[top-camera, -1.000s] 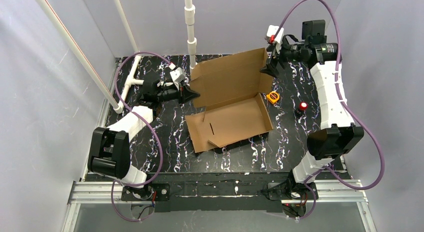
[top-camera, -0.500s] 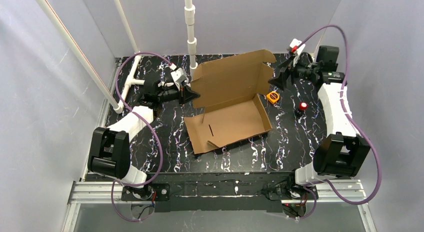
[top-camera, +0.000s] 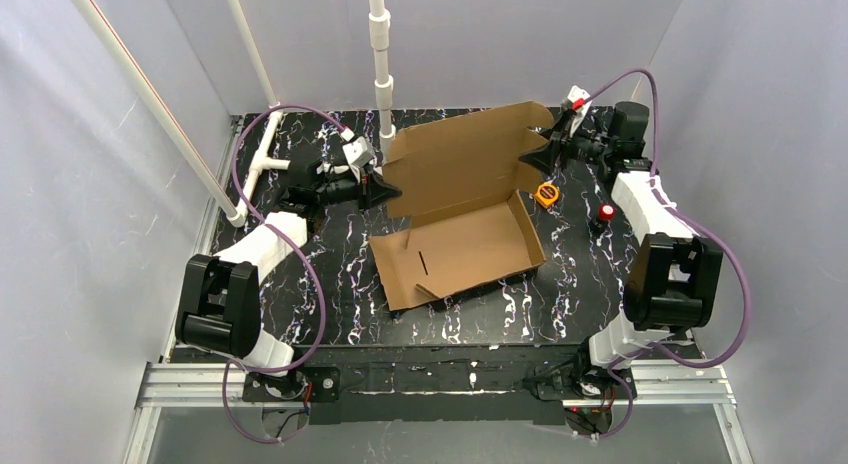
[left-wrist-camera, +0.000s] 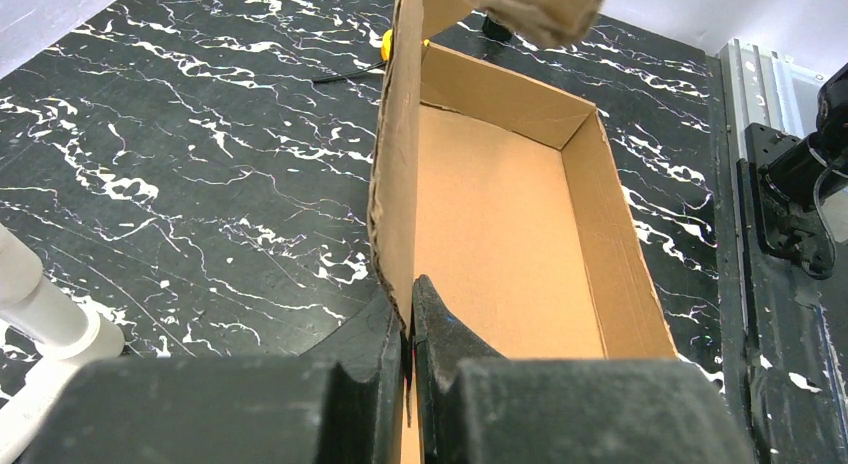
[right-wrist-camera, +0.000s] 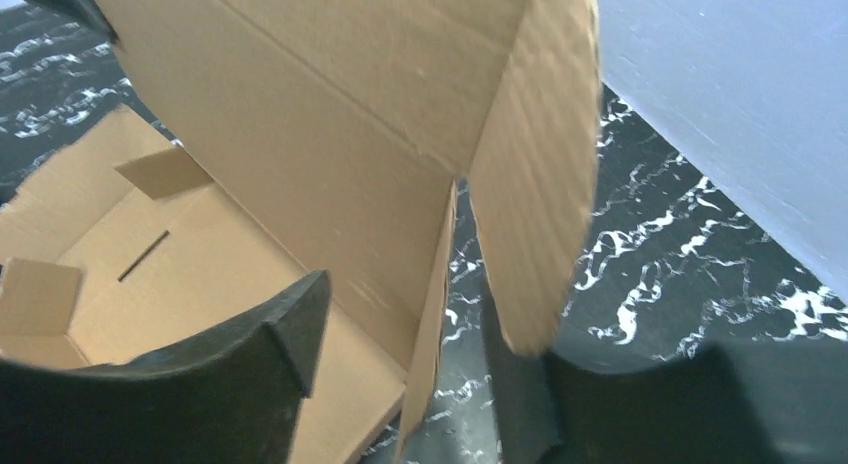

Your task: Fold the paper box

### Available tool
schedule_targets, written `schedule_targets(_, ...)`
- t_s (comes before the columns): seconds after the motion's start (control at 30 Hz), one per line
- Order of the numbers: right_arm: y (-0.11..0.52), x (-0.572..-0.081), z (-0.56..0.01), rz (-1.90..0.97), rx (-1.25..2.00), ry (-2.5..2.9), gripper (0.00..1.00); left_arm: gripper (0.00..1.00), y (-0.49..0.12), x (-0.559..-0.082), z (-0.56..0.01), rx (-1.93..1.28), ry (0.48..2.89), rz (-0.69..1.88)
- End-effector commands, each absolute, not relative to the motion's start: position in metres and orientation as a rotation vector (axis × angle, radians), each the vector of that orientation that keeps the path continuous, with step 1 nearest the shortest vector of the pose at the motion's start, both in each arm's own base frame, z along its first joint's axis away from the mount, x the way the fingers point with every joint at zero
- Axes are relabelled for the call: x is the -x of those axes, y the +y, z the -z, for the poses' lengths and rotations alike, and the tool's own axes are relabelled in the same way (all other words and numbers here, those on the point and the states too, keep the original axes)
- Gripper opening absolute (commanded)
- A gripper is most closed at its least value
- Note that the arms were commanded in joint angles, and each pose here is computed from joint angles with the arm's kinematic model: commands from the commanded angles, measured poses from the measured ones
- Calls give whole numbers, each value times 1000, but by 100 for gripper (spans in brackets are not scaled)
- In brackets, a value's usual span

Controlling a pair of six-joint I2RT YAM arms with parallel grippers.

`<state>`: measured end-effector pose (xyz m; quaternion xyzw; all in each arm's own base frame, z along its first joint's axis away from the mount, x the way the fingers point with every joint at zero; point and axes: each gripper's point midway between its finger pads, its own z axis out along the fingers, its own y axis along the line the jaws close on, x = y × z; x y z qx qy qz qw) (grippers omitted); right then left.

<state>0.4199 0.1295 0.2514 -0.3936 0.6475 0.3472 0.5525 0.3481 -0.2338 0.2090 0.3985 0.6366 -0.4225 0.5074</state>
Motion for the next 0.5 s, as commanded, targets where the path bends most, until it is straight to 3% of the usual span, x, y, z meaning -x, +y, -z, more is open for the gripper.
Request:
schedule_targets(0.0,139,-428,-266,-811,953,1443,53,0,-238,-345,-225,-997,1475,1026)
schedule_targets(0.07,138,-426,-262,-808,956,1447,27,0,-237,-347,-225,-978,1490,1017)
schedule_targets(0.17,133,-422,-258,-790,961,1445,1,0,-232,-360,-226,-890,1547,989)
schedule_targets(0.3,122,-420,-256,-751,941,1450,1,26,-210,-380,-235,-624,1672,985)
schedule_targets(0.33,120,-419,-254,-748,934,1452,1,39,-200,-385,-240,-512,1706,983)
schedule_targets(0.47,116,-419,-249,-758,907,1469,1,63,-154,-387,-244,-183,1773,1001)
